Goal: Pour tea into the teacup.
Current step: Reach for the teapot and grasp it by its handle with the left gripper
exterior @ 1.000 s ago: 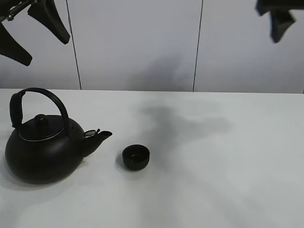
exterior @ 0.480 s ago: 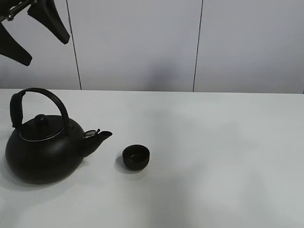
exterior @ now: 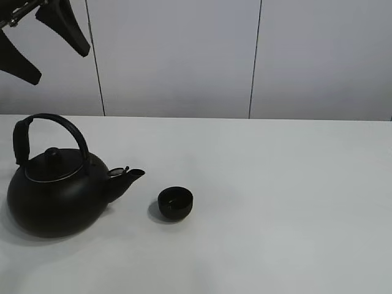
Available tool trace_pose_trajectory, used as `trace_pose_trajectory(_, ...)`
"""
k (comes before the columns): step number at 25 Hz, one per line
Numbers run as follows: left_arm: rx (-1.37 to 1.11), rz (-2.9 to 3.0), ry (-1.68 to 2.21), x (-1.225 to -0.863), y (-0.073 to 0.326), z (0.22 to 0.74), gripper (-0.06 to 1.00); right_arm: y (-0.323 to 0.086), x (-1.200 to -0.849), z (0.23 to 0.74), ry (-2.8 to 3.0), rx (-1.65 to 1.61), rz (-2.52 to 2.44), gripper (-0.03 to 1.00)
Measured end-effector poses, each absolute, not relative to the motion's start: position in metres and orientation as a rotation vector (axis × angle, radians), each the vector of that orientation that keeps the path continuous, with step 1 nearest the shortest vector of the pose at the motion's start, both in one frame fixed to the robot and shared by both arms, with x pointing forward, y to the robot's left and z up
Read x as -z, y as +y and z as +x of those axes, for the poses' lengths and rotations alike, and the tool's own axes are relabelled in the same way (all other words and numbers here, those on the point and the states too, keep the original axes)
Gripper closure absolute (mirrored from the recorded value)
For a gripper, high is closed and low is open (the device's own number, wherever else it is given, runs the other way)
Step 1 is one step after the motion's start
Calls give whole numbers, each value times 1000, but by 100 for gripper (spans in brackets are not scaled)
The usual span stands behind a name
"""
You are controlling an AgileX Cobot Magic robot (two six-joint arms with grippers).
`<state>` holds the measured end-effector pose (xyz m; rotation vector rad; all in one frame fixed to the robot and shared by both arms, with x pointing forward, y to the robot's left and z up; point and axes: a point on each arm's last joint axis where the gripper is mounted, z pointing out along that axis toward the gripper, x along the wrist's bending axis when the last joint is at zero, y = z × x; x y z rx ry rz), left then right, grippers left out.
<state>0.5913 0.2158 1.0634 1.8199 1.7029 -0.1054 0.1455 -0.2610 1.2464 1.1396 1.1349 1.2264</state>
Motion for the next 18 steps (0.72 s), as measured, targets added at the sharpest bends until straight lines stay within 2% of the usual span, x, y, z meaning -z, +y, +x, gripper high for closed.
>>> trace_pose_trajectory(4,105,1820,1703,-1063,216,591,34,-262,-1199,144,1268,-1221,1231,48)
trace_pose_trajectory(9,105,1820,1703,-1063,216,591,34,-276,-1139,174,1409,-1110,1379,48)
trace_pose_trajectory(18,105,1820,1703,-1063,216,591,34,-297,-1066,220,1537,-944,1513,48)
